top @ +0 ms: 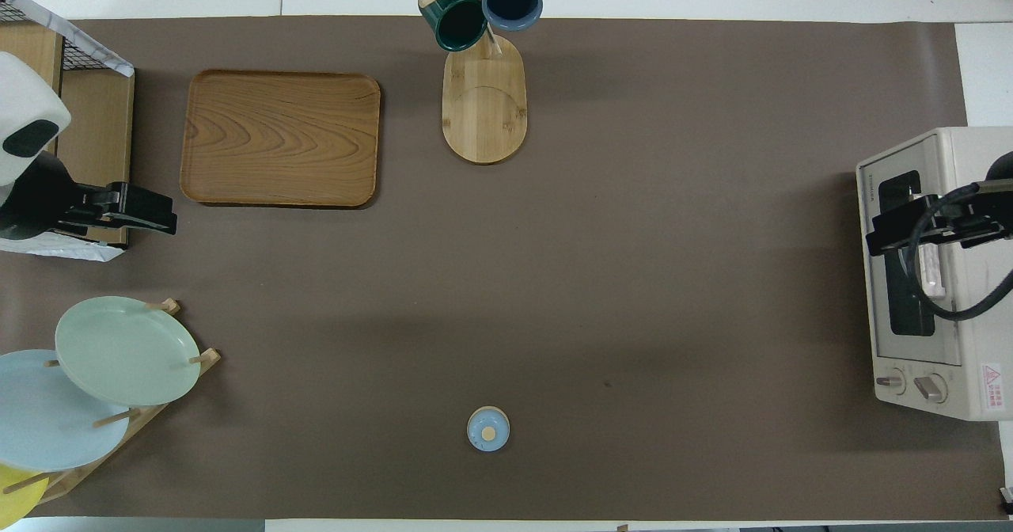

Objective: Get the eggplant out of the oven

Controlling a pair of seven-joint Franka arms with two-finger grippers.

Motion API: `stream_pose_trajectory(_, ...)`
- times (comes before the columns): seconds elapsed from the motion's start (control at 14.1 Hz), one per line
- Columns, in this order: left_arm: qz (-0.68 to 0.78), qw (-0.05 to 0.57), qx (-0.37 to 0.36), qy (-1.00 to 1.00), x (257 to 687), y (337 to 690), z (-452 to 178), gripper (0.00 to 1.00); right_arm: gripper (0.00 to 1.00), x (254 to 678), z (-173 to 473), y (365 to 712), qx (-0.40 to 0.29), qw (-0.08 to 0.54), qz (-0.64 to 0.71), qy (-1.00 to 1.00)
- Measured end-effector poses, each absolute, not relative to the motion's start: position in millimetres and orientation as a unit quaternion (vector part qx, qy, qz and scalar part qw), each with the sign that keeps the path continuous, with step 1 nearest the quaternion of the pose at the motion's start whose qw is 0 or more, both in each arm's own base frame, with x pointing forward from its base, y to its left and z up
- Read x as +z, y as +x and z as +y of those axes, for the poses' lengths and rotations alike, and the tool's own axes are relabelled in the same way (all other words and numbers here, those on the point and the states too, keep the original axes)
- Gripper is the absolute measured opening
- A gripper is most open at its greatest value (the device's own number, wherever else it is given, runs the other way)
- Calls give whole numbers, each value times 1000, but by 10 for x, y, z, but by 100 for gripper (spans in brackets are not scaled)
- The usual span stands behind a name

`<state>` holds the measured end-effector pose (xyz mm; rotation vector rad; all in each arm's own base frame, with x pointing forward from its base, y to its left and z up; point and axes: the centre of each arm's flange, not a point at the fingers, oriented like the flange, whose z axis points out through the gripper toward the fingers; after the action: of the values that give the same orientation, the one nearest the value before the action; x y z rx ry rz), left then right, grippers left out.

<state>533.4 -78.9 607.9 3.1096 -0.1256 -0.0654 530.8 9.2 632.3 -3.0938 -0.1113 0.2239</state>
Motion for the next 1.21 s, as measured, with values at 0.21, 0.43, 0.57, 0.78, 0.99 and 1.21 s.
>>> stream_pose_trajectory(0.21,-40,14,-21,999,6079,5334,-789,100,57,6190,82,5303,71,20,-46,-996)
stream_pose_trajectory(0.43,-40,14,-21,999,6079,5334,-789,100,28,5876,-52,5250,54,22,-77,-995)
stream_pose_trajectory(0.57,-40,14,-21,999,6079,5334,-789,100,6,5685,-202,5193,38,-8,-79,-996)
stream_pose_trajectory(0.78,-40,14,-21,999,6079,5334,-789,100,1,5494,-373,5112,19,-49,-76,-996)
stream_pose_trajectory(0.99,-40,14,-21,999,6079,5334,-789,100,1,5326,-506,5052,19,-54,-40,-998)
stream_pose_trajectory(1.21,-40,14,-21,999,6079,5334,-789,100,1,5096,-642,5024,31,-89,-24,-995)
